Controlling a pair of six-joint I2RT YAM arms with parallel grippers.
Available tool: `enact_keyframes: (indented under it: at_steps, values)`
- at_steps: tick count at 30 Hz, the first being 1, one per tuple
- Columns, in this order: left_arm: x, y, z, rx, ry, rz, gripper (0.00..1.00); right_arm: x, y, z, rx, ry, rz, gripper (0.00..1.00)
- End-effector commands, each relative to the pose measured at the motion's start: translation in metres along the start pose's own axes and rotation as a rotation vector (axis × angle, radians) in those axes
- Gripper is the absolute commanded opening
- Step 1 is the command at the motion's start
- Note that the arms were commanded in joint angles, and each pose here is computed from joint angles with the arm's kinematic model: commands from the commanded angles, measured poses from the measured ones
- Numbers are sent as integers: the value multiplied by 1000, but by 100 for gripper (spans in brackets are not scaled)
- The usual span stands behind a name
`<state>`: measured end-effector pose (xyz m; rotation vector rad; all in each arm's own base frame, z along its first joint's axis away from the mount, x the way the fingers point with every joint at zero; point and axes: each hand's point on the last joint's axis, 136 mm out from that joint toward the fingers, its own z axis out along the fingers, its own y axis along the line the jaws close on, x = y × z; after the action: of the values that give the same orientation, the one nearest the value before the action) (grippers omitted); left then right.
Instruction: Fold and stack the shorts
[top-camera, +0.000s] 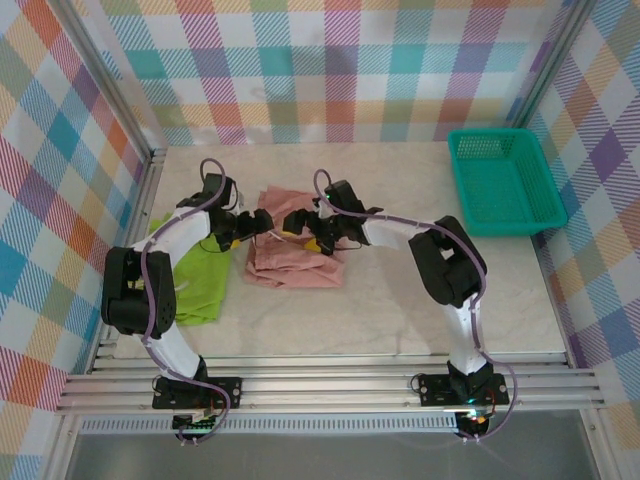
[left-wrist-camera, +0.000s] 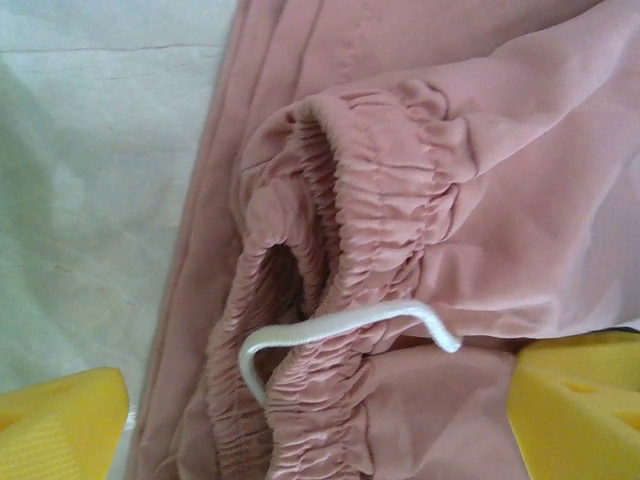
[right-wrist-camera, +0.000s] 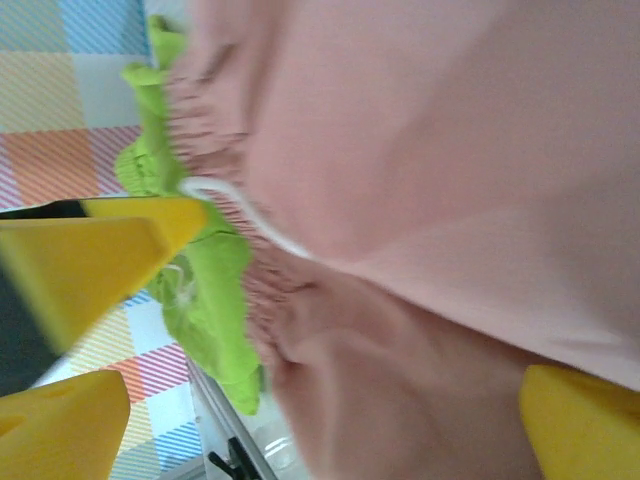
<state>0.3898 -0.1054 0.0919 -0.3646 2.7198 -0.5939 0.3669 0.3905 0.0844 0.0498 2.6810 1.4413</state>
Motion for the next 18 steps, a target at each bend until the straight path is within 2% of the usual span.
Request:
enact_keyframes:
  at_steps: [1,7,12,18]
  values:
    - [6,-6,7,62,33,-21,96,-3,-42,-13,74,-18,74,100]
    - [29,-20,19,78,76,10,96,3,-88,-40,163,-24,108,99]
    - [46,-30,40,149,114,-25,96,4,-95,-44,165,-22,112,99]
    - [52,-34,59,169,145,-39,96,3,-94,-44,159,-25,105,99]
